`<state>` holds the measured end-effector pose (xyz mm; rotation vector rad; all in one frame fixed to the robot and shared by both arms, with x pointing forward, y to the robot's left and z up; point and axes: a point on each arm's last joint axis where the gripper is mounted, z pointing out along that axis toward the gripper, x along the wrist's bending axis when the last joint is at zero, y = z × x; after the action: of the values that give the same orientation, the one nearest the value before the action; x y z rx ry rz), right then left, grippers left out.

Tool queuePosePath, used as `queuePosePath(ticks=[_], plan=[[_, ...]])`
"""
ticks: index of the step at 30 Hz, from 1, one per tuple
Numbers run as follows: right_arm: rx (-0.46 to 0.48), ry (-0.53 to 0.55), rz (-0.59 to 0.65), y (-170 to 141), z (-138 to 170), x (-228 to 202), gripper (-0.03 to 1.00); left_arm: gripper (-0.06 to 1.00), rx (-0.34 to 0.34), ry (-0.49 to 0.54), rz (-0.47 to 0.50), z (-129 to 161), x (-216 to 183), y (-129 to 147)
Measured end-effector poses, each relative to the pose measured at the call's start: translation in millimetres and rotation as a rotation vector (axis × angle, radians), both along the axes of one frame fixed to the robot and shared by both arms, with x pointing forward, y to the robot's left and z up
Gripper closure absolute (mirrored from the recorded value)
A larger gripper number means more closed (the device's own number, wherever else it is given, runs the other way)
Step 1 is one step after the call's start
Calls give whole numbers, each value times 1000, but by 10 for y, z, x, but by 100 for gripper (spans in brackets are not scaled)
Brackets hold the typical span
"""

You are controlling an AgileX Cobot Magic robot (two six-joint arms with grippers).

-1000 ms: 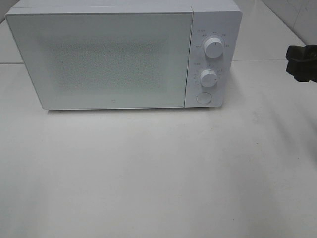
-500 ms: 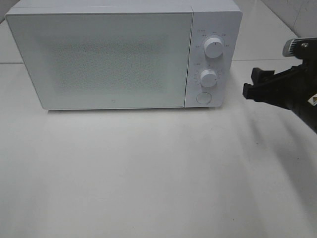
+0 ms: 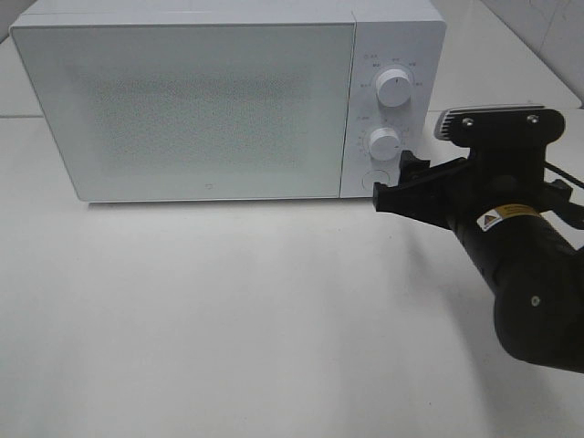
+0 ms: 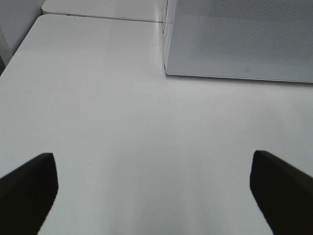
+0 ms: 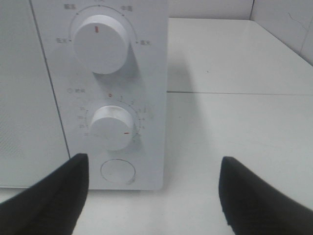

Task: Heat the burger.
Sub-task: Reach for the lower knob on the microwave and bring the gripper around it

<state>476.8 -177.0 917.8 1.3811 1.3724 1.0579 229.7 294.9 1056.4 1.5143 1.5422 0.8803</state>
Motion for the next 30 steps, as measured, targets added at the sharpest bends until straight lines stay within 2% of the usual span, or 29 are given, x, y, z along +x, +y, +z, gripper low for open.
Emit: queuePosePath(ticks=[6,30], plan=[[4,-13,23,232,-12,79,23,-4,0,0,0,0,0,0],[-10,-22,-3,516,-275,484,23,-4,0,0,0,0,0,0]])
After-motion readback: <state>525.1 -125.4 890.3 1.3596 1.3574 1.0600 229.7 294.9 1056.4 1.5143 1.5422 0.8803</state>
